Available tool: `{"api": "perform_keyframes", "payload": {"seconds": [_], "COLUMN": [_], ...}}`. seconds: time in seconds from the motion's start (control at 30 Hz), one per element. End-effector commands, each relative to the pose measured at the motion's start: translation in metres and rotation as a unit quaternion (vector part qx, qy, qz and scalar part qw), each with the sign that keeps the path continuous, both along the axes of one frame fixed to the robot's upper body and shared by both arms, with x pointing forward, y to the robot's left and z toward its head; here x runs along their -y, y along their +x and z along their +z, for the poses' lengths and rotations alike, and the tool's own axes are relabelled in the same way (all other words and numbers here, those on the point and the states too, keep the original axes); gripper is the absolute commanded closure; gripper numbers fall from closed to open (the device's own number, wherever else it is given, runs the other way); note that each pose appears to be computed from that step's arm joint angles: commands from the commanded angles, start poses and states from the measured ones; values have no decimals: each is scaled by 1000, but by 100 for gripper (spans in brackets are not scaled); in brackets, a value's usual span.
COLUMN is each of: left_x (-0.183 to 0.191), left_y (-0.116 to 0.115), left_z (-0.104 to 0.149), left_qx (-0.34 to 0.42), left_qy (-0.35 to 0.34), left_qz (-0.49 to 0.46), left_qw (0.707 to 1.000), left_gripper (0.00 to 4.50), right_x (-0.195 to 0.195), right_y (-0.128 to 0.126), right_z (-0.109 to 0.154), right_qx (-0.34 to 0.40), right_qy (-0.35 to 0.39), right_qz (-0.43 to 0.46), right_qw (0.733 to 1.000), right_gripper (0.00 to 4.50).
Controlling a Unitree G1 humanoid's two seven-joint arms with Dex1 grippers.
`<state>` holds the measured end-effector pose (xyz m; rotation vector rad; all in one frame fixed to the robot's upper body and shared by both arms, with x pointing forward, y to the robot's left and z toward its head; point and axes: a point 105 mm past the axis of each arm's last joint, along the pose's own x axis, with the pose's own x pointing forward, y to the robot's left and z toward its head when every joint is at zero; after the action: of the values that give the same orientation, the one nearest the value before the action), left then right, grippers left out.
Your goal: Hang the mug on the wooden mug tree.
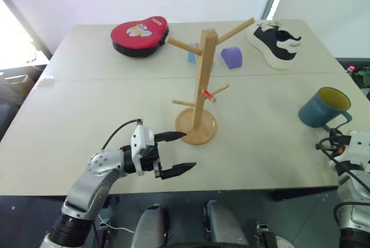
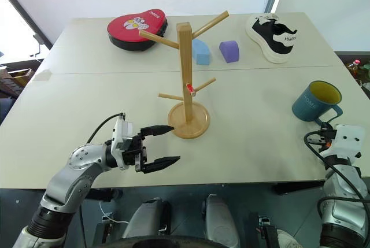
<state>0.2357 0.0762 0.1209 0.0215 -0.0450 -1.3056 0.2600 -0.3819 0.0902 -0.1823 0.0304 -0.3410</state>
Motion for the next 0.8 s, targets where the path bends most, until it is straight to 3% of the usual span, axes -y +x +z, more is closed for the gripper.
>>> {"api": "perform_keyframes", "payload": {"seconds": [0.03,0.13,0.2,0.37,0.8], "left_x": [3,3,3,4,6], "left_y": [-2,0,0,-3,-7], "left_z": [4,5,7,12,21], "left_qx": [15,16,17,17,25], "left_qy": [-4,-5,-7,-15,-23], "left_qz": [-8,-7,-6,-8,-16], "left_qw": [1000,1000,1000,1000,999], "left_gripper": [0,0,0,0,0], "right_x": [7,1,-1,-1,7], "right_y": [-1,-2,-3,-2,7], "right_z": [18,18,20,24,22], "right_qx": [24,30,32,33,26], "right_qy": [-20,2,6,-8,-8], "right_qz": [-11,5,9,-10,-38], "right_qw": [999,1000,999,999,999], "right_gripper": [446,446,394,161,161]}}
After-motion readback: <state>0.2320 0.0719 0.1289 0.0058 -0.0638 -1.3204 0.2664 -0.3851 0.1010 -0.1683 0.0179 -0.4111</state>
